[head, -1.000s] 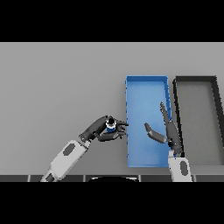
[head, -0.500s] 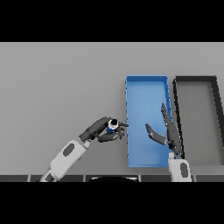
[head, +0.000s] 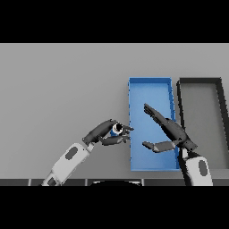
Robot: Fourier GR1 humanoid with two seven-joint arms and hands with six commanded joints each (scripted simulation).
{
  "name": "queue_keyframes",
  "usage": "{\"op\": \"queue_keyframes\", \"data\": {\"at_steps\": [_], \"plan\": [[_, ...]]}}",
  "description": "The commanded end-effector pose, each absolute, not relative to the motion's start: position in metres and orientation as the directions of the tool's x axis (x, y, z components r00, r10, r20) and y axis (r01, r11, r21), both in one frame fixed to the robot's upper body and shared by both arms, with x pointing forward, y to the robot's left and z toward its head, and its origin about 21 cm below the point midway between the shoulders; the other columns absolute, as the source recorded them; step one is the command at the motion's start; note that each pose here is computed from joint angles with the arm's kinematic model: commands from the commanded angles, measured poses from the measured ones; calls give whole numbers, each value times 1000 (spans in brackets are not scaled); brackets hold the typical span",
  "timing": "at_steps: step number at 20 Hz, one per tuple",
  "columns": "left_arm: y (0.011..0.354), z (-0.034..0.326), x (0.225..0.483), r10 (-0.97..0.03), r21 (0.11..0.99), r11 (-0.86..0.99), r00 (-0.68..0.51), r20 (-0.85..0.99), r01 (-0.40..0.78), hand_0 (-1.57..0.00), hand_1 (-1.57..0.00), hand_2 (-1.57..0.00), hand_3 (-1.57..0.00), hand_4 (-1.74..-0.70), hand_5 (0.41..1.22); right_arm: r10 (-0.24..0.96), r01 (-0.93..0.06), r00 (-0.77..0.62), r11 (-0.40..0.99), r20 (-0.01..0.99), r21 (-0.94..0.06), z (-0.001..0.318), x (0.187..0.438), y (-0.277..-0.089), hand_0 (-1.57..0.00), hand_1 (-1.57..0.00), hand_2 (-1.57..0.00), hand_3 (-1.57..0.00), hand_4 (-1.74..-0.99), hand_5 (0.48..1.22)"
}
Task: Pick up the blue pipe and place it into the blue bin.
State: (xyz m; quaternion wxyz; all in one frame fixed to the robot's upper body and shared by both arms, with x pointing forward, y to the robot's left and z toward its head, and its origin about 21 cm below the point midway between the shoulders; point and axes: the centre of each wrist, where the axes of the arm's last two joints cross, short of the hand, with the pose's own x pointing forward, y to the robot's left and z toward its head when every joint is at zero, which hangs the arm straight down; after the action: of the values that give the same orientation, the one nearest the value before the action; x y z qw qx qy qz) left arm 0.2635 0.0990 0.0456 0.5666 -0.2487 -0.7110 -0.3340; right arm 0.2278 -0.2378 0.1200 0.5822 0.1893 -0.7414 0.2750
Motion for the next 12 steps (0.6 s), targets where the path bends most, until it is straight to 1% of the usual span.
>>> {"op": "queue_keyframes", "data": {"at_steps": [1, 2, 3, 6, 8, 9, 11, 12], "plan": [[99, 44, 262, -27, 194, 657, -234, 972, 729, -1571, -1571, -1571, -1487, -1741, 1221, 53, -625, -242, 755, 969, -197, 125, 231, -233, 1, 1, 1, 1, -1306, 502], [99, 45, 264, -41, 203, 655, -235, 971, 728, -1571, -1571, -1571, -1486, -1741, 1221, 60, -654, -247, 726, 967, -212, 133, 236, -223, 1, 1, 1, 1, -1309, 503], [101, 46, 264, -39, 204, 654, -237, 971, 729, -1571, -1571, -1571, -1485, -1741, 1221, 66, -674, -274, 699, 959, -241, 138, 238, -220, 1, 1, 1, 1, -1314, 510], [98, 46, 264, -40, 196, 649, -225, 974, 735, -1571, -1571, -1571, -1486, -1741, 1221, 106, -725, -310, 616, 945, -307, 143, 247, -198, 1, 1, 1, 1, -1294, 523], [101, 44, 266, -33, 193, 645, -225, 974, 740, -1571, -1571, -1571, -1488, -1741, 1221, 91, -763, -317, 566, 944, -311, 145, 251, -181, 1, 1, 1, 1, -1253, 529], [102, 47, 267, -19, 191, 639, -233, 972, 745, -1571, -1571, -1571, -1502, -1741, 1221, 105, -770, -322, 550, 941, -324, 147, 254, -173, 1, 1, 1, 1, -1241, 530], [101, 45, 264, 4, 177, 621, -230, 973, 763, -1571, -1571, -1571, -1525, -1741, 1221, 116, -782, -322, 527, 940, -332, 152, 260, -162, 1, 1, 1, 1, -1230, 532], [98, 43, 264, -1, 171, 620, -217, 976, 766, -1571, -1571, -1571, -1532, -1741, 1221, 115, -794, -326, 505, 938, -338, 154, 262, -155, 1, 1, 1, 1, -1227, 532]]}}
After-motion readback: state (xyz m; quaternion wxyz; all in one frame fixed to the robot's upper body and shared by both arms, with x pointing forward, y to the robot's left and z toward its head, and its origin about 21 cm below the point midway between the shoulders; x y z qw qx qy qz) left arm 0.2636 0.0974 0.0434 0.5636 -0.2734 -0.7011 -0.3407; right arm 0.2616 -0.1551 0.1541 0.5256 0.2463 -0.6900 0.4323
